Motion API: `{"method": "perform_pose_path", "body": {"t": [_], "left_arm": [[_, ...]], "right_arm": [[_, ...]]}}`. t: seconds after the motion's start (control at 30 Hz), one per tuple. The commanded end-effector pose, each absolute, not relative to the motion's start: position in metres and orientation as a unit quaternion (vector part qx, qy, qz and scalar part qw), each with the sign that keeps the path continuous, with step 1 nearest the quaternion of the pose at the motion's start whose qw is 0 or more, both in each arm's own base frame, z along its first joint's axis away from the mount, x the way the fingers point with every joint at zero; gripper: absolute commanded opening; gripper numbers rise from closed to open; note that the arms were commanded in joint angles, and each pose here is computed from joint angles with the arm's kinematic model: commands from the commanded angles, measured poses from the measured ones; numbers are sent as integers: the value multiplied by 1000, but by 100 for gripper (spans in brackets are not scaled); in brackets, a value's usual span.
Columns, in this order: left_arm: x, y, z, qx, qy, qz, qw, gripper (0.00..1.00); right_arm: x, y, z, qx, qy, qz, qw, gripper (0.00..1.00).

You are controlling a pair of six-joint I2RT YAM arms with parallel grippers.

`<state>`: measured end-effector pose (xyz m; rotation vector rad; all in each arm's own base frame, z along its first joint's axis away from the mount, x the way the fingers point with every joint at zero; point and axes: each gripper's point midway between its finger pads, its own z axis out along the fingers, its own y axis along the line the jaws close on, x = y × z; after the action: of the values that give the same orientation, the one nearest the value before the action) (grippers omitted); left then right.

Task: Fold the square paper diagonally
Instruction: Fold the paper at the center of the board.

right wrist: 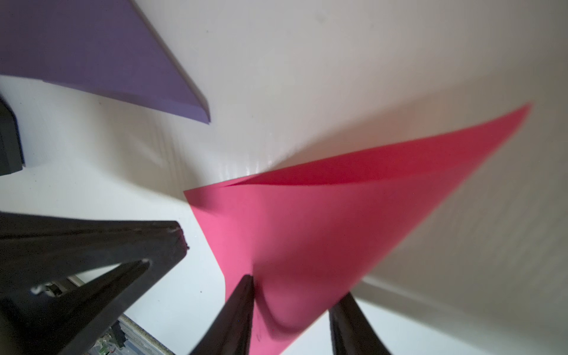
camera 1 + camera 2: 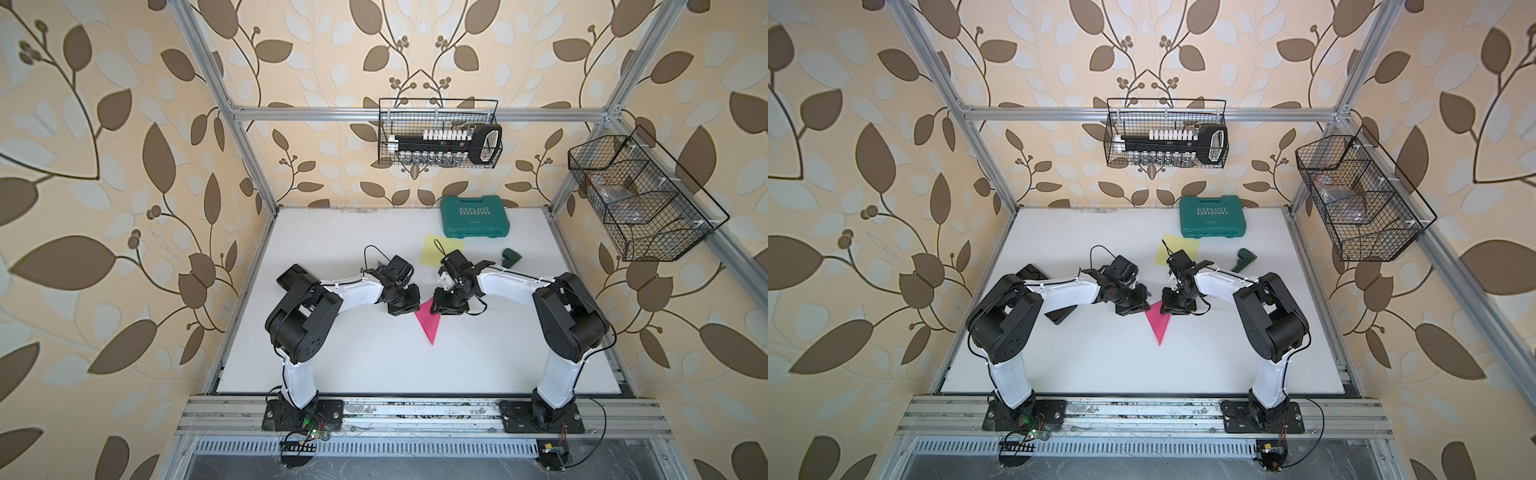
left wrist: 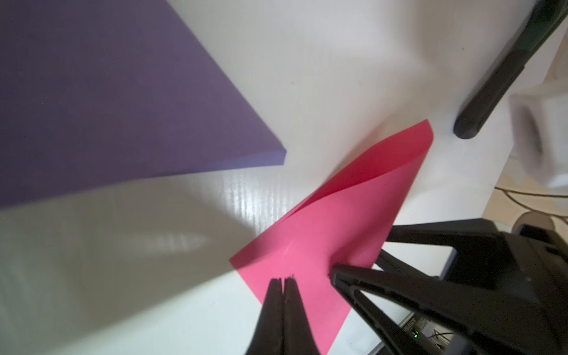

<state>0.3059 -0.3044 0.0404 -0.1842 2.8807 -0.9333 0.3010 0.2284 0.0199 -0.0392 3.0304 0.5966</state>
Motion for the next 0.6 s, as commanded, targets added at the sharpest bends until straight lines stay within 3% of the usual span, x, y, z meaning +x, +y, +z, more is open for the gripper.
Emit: {"method": "perform_pose_path", "body": {"t": [0.0,0.47,0.57], "left_arm": [[310,-315,42,-55,945,-318,53,0],[300,-297,12,-63,961,-267,39,0],[298,-291,8,-65,965,-252,37,0]], "right_arm": [[293,218,3,-3,987,161,1,41],[290,217,3,-4,986,165,0,42],[292,219,9,-7,985,173,7,52]]}}
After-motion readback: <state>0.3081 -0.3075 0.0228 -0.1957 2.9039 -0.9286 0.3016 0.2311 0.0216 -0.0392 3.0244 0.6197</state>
